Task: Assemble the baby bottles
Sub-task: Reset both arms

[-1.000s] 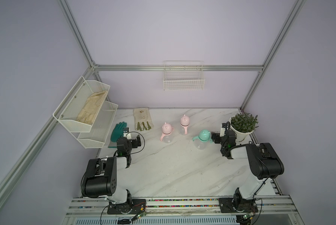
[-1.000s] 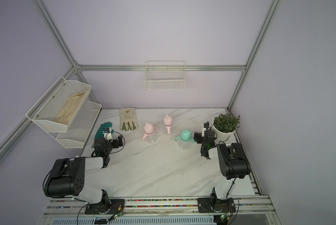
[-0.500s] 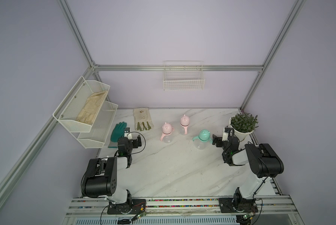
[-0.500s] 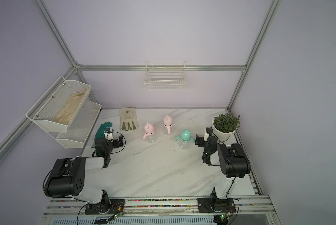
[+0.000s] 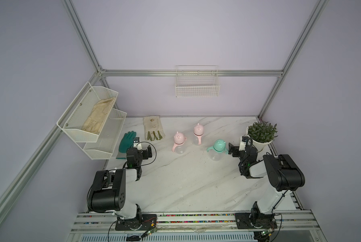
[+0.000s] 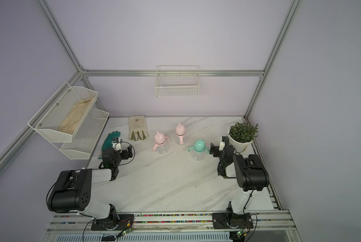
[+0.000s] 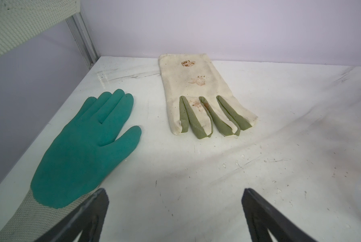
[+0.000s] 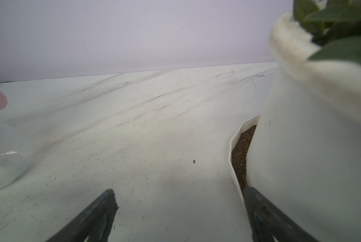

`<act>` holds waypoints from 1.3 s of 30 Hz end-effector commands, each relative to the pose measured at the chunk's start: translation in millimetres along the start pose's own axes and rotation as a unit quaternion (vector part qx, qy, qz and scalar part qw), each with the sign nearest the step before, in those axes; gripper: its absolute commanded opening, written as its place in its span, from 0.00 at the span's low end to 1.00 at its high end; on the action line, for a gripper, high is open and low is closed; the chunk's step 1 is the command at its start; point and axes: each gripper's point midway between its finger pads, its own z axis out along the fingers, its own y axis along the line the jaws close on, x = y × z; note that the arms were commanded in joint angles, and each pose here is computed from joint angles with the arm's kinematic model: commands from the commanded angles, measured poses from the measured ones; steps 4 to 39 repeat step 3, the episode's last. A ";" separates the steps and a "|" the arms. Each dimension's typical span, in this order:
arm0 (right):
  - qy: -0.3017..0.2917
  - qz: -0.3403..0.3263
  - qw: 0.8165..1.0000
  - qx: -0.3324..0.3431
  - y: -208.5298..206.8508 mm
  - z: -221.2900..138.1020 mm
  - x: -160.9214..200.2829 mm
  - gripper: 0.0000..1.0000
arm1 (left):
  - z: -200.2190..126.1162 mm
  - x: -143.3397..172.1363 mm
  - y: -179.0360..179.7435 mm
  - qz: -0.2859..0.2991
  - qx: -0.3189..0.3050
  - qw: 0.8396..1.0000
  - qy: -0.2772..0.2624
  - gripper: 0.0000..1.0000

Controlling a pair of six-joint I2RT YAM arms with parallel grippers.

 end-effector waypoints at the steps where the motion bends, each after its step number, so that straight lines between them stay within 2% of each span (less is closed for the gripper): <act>1: -0.029 0.000 1.000 -0.002 -0.1 -0.5 -14.1 0.97 | 3.3 -13.4 -0.1 0.007 -0.001 1.000 -0.019 1.00; 2: -0.030 0.000 1.000 -0.002 -0.1 -1.0 -15.0 0.97 | 3.8 -13.2 -0.1 0.007 -0.002 1.000 -0.019 1.00; 3: -0.029 0.000 1.000 -0.002 -0.1 -0.6 -14.5 0.97 | 3.1 -13.7 8.0 0.001 -0.031 0.999 -0.019 1.00; 39: -0.029 0.000 1.000 -0.002 -0.1 -0.6 -14.5 0.97 | 3.1 -13.7 8.0 0.001 -0.031 0.999 -0.019 1.00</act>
